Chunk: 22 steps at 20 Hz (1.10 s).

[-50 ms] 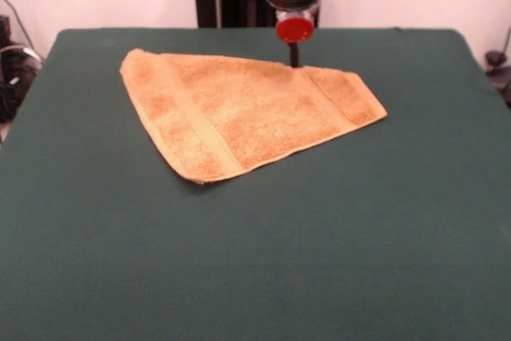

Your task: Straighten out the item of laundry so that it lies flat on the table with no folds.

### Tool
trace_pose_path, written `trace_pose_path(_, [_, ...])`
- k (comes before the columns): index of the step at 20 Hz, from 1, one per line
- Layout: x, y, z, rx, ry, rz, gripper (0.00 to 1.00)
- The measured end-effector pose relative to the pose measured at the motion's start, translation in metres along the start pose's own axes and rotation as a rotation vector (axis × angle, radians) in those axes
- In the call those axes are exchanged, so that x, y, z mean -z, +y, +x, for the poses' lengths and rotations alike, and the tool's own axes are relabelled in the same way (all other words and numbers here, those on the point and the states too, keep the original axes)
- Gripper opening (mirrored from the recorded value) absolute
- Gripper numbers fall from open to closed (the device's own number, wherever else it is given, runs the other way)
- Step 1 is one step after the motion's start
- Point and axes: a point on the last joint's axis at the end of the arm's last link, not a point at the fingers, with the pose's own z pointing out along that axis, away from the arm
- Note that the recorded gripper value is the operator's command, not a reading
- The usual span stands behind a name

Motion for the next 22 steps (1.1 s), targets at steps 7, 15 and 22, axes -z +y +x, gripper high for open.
trace_pose_path(7, [0.028, -0.001, -0.009, -0.008, 0.000, -0.005, 1.00])
trace_pose_path(15, [0.034, 0.020, -0.020, -0.014, -0.009, -0.041, 1.00])
trace_pose_path(22, [0.026, 0.048, -0.035, -0.020, -0.018, -0.066, 1.00])
